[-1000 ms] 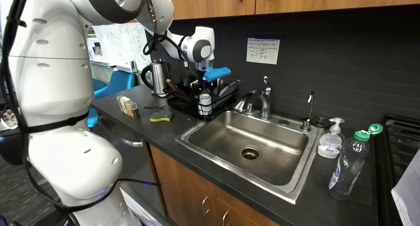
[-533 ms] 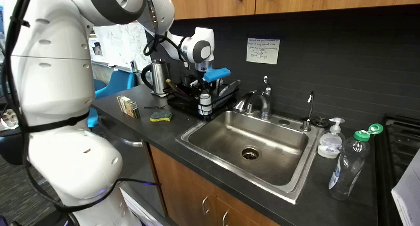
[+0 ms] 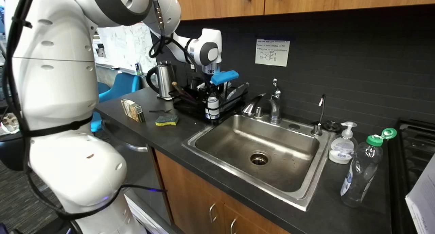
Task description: Move the white mug to the left side of the dishrack.
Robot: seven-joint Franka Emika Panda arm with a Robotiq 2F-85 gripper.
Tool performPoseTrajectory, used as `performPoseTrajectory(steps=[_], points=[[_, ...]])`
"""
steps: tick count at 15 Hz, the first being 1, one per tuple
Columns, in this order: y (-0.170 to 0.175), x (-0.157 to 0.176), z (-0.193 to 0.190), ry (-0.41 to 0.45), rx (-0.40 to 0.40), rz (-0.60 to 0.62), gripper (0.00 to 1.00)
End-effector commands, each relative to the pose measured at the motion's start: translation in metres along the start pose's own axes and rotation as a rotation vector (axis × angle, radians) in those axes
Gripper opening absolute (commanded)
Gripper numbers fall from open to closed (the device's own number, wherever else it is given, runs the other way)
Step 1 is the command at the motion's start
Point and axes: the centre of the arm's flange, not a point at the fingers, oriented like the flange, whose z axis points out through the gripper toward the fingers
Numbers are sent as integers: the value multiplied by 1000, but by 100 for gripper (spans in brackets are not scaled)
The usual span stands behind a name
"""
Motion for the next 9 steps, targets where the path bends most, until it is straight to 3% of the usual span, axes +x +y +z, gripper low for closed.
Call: performPoseTrajectory(steps=[1, 9], points=[[5, 1, -2, -7, -10, -15, 53], [8, 1, -9, -16, -22, -12, 53]])
